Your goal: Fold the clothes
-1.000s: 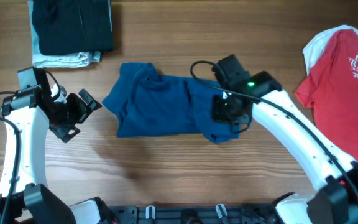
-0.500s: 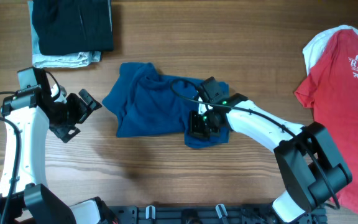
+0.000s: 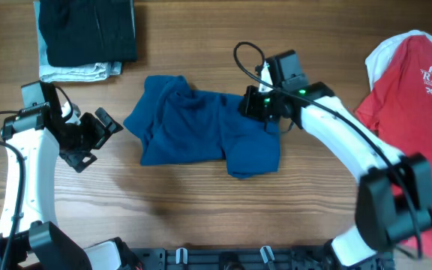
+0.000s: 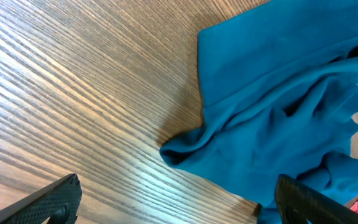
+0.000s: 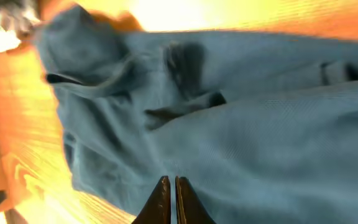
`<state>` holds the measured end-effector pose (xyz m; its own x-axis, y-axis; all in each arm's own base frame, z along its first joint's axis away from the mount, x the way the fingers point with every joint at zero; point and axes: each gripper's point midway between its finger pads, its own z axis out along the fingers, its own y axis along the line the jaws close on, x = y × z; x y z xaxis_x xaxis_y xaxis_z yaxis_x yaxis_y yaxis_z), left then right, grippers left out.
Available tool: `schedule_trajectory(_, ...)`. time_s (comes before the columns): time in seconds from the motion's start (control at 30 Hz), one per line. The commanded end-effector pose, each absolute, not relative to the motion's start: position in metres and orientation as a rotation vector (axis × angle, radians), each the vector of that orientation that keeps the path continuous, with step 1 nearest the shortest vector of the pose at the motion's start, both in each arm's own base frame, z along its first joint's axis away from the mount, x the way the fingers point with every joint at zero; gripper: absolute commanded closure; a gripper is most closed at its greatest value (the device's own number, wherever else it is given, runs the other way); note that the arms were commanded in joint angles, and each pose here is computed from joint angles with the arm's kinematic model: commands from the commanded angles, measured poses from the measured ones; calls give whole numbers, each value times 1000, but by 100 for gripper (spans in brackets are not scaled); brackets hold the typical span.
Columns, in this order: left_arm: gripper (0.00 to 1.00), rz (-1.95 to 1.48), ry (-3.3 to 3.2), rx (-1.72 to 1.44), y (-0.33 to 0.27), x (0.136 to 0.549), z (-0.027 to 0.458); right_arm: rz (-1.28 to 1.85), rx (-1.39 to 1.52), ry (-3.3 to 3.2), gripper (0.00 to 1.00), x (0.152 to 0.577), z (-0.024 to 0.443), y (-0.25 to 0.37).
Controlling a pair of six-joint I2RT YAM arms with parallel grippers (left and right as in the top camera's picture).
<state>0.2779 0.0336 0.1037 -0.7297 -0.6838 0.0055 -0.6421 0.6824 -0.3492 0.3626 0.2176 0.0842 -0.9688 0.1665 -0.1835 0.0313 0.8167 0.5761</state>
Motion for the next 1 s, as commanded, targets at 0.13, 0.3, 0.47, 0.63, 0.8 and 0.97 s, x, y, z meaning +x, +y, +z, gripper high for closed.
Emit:
schedule_trajectory(0.13,0,-516,2766,-1073,33,276,105,1062,212,2762,96,393,31,233)
schedule_trajectory(0.3,0,-516,2766,-1072,33,277,105,843,394,2795,95,412,-18,191)
schedule_trajectory(0.47,0,-516,2766,-1073,33,277,105,612,582,2762,96,435,-25,104)
schedule_trajectory(0.63,0,-516,2762,-1070,34,278,105,556,549,2721,95,448,25,54)
schedule_trajectory(0.8,0,-516,2763,-1071,33,277,105,859,293,2563,95,405,183,93)
schedule_trajectory(0.97,0,-516,2763,-1071,33,277,105,901,125,2827,96,324,146,138)
